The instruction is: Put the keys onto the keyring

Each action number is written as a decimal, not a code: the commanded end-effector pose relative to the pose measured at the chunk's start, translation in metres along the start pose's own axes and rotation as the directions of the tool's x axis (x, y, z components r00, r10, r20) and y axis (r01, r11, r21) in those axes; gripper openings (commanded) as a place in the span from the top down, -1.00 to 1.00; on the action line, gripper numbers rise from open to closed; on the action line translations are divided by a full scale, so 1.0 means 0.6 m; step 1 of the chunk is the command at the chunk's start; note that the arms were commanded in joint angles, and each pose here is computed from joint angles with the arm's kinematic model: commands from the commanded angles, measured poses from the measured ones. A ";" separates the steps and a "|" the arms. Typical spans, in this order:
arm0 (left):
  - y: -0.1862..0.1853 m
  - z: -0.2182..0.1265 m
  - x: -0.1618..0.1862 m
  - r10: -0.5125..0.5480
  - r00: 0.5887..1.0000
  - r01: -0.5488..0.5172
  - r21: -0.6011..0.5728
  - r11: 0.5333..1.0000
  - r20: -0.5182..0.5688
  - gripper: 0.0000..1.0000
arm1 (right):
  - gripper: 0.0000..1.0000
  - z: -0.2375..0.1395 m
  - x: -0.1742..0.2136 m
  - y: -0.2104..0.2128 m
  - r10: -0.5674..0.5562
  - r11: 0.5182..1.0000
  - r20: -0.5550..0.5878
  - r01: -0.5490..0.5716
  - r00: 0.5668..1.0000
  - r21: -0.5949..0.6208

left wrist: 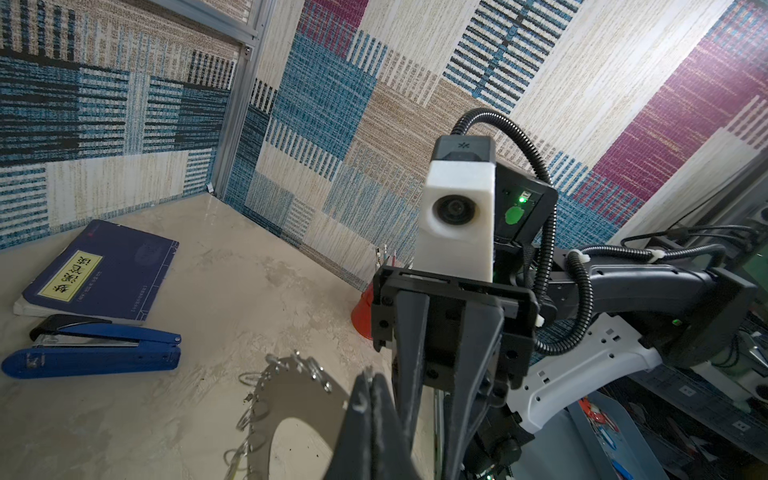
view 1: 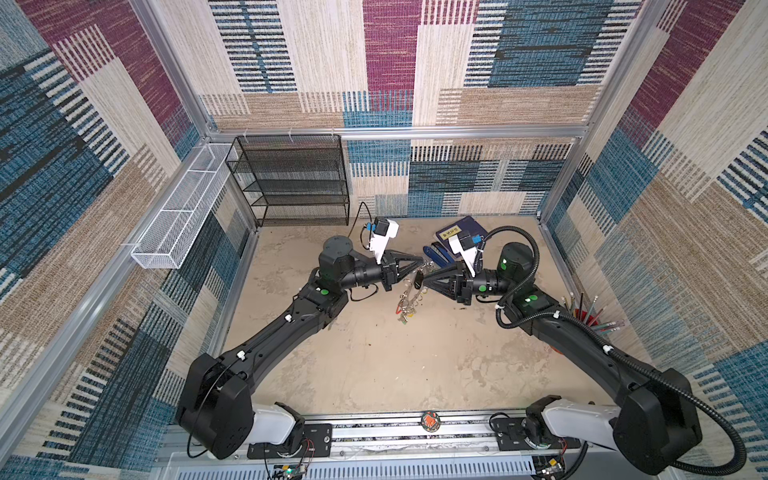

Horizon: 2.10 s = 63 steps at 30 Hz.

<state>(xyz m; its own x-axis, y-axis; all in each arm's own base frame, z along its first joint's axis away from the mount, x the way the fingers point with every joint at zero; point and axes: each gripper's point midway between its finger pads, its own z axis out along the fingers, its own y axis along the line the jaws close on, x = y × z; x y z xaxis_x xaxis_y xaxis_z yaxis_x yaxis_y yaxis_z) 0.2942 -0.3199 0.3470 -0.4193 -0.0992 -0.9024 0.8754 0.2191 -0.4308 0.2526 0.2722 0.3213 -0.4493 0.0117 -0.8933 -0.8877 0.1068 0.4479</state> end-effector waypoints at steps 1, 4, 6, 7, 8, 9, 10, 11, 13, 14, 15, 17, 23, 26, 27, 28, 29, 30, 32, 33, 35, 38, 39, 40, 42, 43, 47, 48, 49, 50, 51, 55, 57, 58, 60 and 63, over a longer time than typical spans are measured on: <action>0.001 0.000 -0.015 0.043 0.999 -0.043 -0.017 0.999 0.025 1.00 | 0.60 -0.001 -0.004 0.000 -0.007 1.000 0.009 0.007 1.000 0.011; 0.002 0.000 -0.013 0.040 0.999 -0.039 -0.017 0.999 0.024 1.00 | 0.34 0.000 -0.003 -0.003 -0.001 1.000 0.007 0.001 1.000 0.015; 0.002 0.001 -0.014 0.038 0.999 -0.038 -0.016 0.999 0.025 1.00 | 0.29 0.000 -0.004 -0.004 -0.004 1.000 0.009 0.004 1.000 0.021; 0.002 0.001 -0.013 0.038 0.999 -0.037 -0.016 0.999 0.025 1.00 | 0.27 -0.001 -0.004 -0.005 -0.005 1.000 0.012 0.005 1.000 0.028; 0.004 0.001 -0.013 0.034 0.999 -0.034 -0.017 0.999 0.024 1.00 | 0.24 -0.002 -0.005 -0.006 -0.006 0.999 0.014 0.006 1.000 0.038; 0.003 0.001 -0.013 0.036 0.999 -0.036 -0.017 0.999 0.025 1.00 | 0.24 -0.003 -0.005 -0.011 -0.007 0.998 0.017 0.006 1.000 0.059; 0.005 0.002 -0.013 0.034 0.999 -0.034 -0.019 0.999 0.024 1.00 | 0.24 -0.004 -0.005 -0.015 -0.007 0.997 0.020 0.005 1.000 0.078; 0.005 0.002 -0.012 0.034 0.999 -0.033 -0.019 0.999 0.023 1.00 | 0.23 -0.005 -0.005 -0.019 -0.006 0.996 0.021 0.004 1.000 0.093; 0.006 0.002 -0.014 0.035 0.999 -0.034 -0.023 0.999 0.025 1.00 | 0.21 -0.008 -0.003 -0.023 -0.010 0.993 0.022 0.007 1.000 0.119; 0.007 0.002 -0.013 0.032 0.999 -0.032 -0.025 0.999 0.023 1.00 | 0.20 -0.009 -0.004 -0.025 -0.013 0.991 0.025 0.009 1.000 0.131; 0.008 0.003 -0.012 0.030 0.999 -0.030 -0.028 0.999 0.020 1.00 | 0.18 -0.011 -0.005 -0.028 -0.014 0.989 0.029 0.010 0.999 0.148; 0.009 0.003 -0.013 0.031 0.999 -0.030 -0.031 0.999 0.020 1.00 | 0.13 -0.015 -0.007 -0.030 -0.026 0.984 0.035 0.020 0.999 0.175; 0.013 0.003 -0.012 0.026 1.000 -0.026 -0.043 0.999 0.017 1.00 | -0.04 -0.020 -0.017 -0.031 -0.048 0.977 0.037 0.040 0.998 0.207; 0.018 0.003 -0.010 0.024 1.000 -0.023 -0.057 0.998 0.013 1.00 | -0.03 -0.016 -0.015 -0.028 -0.038 0.982 0.026 0.032 0.999 0.183; 0.020 0.004 -0.009 0.022 1.000 -0.022 -0.063 0.998 0.010 1.00 | -0.05 -0.015 -0.013 -0.029 -0.035 0.983 0.024 0.030 0.999 0.181; 0.020 0.004 -0.009 0.023 1.000 -0.023 -0.062 0.998 0.009 1.00 | -0.05 -0.015 -0.011 -0.030 -0.033 0.983 0.024 0.028 0.999 0.184; 0.020 0.004 -0.010 0.023 1.000 -0.022 -0.063 0.998 0.012 1.00 | -0.06 -0.015 -0.009 -0.034 -0.027 0.981 0.022 0.022 0.999 0.193; 0.020 0.005 -0.010 0.022 1.000 -0.022 -0.062 0.998 0.013 1.00 | -0.06 -0.015 -0.005 -0.037 -0.020 0.980 0.018 0.016 1.000 0.199; 0.020 0.006 -0.011 0.023 1.000 -0.022 -0.060 0.998 0.014 1.00 | -0.06 -0.014 0.000 -0.043 -0.010 0.979 0.012 0.008 1.000 0.204; 0.021 0.006 -0.010 0.021 1.000 -0.020 -0.060 0.998 0.012 1.00 | -0.06 -0.013 0.004 -0.046 -0.002 0.978 0.008 0.000 1.000 0.207; 0.022 0.007 -0.010 0.022 1.000 -0.022 -0.060 0.998 0.011 1.00 | -0.06 -0.013 0.008 -0.053 0.005 0.976 0.005 -0.006 1.000 0.218; 0.024 0.006 -0.009 0.024 1.000 -0.024 -0.067 0.997 0.010 1.00 | -0.08 -0.014 0.011 -0.062 0.011 0.970 0.003 -0.011 1.000 0.241; 0.024 0.006 -0.009 0.027 1.000 -0.026 -0.070 0.997 0.009 1.00 | -0.08 -0.014 0.013 -0.067 0.016 0.967 -0.001 -0.015 1.000 0.255; 0.025 0.005 -0.009 0.027 1.000 -0.026 -0.073 0.997 0.009 1.00 | -0.09 -0.015 0.015 -0.071 0.018 0.964 -0.004 -0.017 1.000 0.265; 0.025 0.005 -0.009 0.029 1.000 -0.029 -0.076 0.997 0.008 1.00 | -0.06 -0.015 0.018 -0.073 0.020 0.963 -0.009 -0.017 1.000 0.269; 0.026 0.004 -0.008 0.030 1.000 -0.029 -0.079 0.996 0.007 1.00 | -0.02 -0.014 0.019 -0.073 0.024 0.964 -0.010 -0.021 1.000 0.267; 0.032 0.003 -0.008 0.036 0.999 -0.035 -0.101 0.994 0.006 1.00 | 0.01 -0.014 0.022 -0.070 0.031 0.966 -0.011 -0.027 0.999 0.257; 0.033 0.002 -0.008 0.037 0.999 -0.036 -0.107 0.994 0.005 1.00 | 0.00 -0.015 0.023 -0.068 0.032 0.967 -0.012 -0.028 0.999 0.254; 0.034 0.002 -0.008 0.040 0.999 -0.039 -0.111 0.993 0.005 1.00 | 0.00 -0.016 0.023 -0.068 0.031 0.966 -0.011 -0.027 0.999 0.256; 0.036 0.002 -0.007 0.042 0.999 -0.041 -0.118 0.992 0.004 1.00 | 0.00 -0.016 0.023 -0.067 0.030 0.966 -0.011 -0.026 0.999 0.256; 0.040 0.001 -0.006 0.040 0.999 -0.040 -0.128 0.991 0.001 1.00 | 0.00 -0.016 0.025 -0.067 0.032 0.966 -0.014 -0.027 0.999 0.257; 0.044 -0.002 -0.008 0.047 0.999 -0.046 -0.148 0.988 0.004 1.00 | 0.00 -0.017 0.031 -0.067 0.037 0.966 -0.023 -0.030 0.999 0.258; 0.044 -0.003 -0.009 0.046 0.999 -0.045 -0.150 0.988 0.005 1.00 | 0.04 -0.017 0.035 -0.068 0.040 0.966 -0.026 -0.032 0.999 0.257; 0.045 -0.003 -0.009 0.045 0.999 -0.044 -0.150 0.988 0.006 1.00 | 0.07 -0.017 0.036 -0.068 0.040 0.966 -0.026 -0.032 0.999 0.257; 0.044 -0.003 -0.010 0.043 0.999 -0.041 -0.151 0.988 0.008 1.00 | 0.15 -0.016 0.036 -0.069 0.041 0.966 -0.027 -0.033 0.999 0.258; 0.044 -0.004 -0.013 0.044 0.999 -0.041 -0.152 0.988 0.015 1.00 | 0.25 -0.015 0.039 -0.073 0.043 0.965 -0.029 -0.034 0.999 0.259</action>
<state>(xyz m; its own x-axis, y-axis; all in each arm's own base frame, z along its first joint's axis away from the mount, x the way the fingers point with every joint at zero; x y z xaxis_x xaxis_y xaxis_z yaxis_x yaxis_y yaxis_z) 0.3185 -0.3127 0.3254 -0.4353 -0.0785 -0.8969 0.8233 0.3685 -0.4318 0.2788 0.2577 0.2806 -0.5044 -0.0124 -0.8634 -0.8075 0.3610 0.4665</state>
